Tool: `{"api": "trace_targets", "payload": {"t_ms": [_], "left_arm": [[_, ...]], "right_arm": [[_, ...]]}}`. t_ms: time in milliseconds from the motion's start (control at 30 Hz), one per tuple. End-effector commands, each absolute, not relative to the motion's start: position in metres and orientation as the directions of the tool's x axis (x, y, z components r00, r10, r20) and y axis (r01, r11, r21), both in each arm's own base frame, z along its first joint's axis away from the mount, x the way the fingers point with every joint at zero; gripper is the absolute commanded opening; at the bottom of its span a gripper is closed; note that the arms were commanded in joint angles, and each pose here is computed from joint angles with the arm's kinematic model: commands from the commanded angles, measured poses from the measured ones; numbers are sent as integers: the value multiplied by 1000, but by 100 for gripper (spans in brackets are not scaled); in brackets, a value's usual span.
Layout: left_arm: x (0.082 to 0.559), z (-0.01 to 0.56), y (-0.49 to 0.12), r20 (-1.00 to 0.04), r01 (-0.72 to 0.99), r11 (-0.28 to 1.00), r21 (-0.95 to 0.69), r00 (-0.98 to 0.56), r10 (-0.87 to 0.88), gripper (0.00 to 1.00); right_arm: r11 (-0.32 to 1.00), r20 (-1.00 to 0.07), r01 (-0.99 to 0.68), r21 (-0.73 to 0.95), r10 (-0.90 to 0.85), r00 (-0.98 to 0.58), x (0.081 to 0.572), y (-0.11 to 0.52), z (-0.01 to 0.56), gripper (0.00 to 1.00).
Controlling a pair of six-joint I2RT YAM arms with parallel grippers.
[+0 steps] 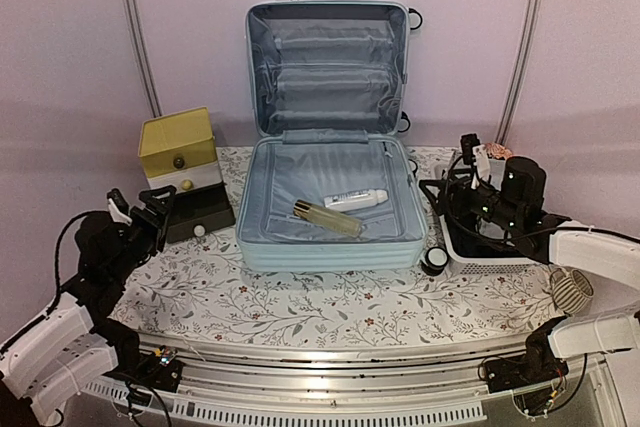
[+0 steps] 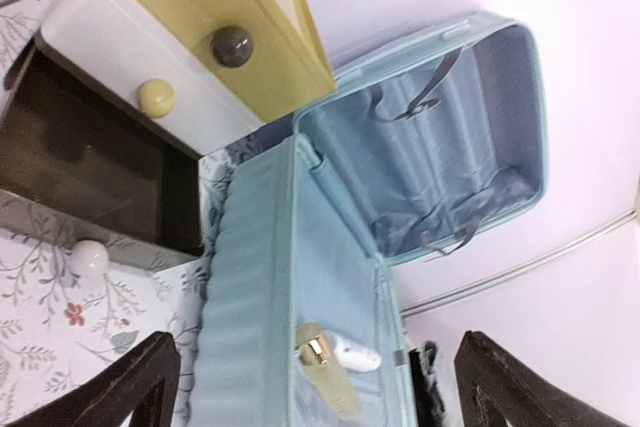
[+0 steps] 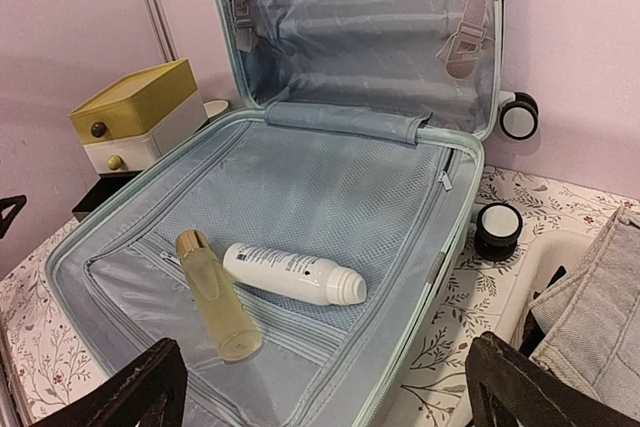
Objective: Open, take out, and arrange the luggage
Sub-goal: Pick up the makeup from the opened luggage.
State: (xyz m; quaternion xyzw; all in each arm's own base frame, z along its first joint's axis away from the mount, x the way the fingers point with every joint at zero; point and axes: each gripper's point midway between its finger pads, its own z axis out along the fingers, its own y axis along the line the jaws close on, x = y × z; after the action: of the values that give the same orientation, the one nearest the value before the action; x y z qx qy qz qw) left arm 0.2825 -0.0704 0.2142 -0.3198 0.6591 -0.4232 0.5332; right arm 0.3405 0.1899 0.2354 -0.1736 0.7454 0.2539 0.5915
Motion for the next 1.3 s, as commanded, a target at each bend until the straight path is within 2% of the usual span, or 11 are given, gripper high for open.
{"api": "trace_targets", "payload": {"t_ms": [0,200,400,533,633,800,833,900,1033,1267], "left_arm": [[284,180,-90,-528,-8,572,-820,-373,-763,98],[298,212,-124,-672,164,680,-715,-429,-604,97],[308,247,-168,-828,367,771,-521,-434,-354,95],[309,260,-202,-896,523,764,-377,-414,-159,95],[304,261,-229,-935,668,704,-241,-354,16,94],[300,244,-269,-933,821,563,-98,-272,234,93],[302,238,-274,-926,835,545,-78,-263,270,98],[304,228,-285,-907,858,512,-52,-255,334,98],[312,212,-302,-876,885,466,15,-214,433,98],[334,199,-318,-818,882,411,229,-54,572,98]], "right_arm": [[789,-973,-587,180,53,-226,342,198,251,99],[770,-966,-609,190,36,-256,343,204,254,99],[735,-944,-647,205,-27,-329,348,219,251,99],[675,-927,-706,215,-88,-366,348,238,252,99],[668,-918,-716,203,-124,-376,351,248,252,99],[669,-911,-720,184,-158,-380,348,257,248,99],[670,-909,-719,184,-161,-383,347,258,246,99],[672,-907,-717,184,-166,-388,346,258,246,99],[673,-905,-724,153,-198,-376,344,258,243,99],[666,-900,-729,159,-207,-385,344,261,236,99]]}}
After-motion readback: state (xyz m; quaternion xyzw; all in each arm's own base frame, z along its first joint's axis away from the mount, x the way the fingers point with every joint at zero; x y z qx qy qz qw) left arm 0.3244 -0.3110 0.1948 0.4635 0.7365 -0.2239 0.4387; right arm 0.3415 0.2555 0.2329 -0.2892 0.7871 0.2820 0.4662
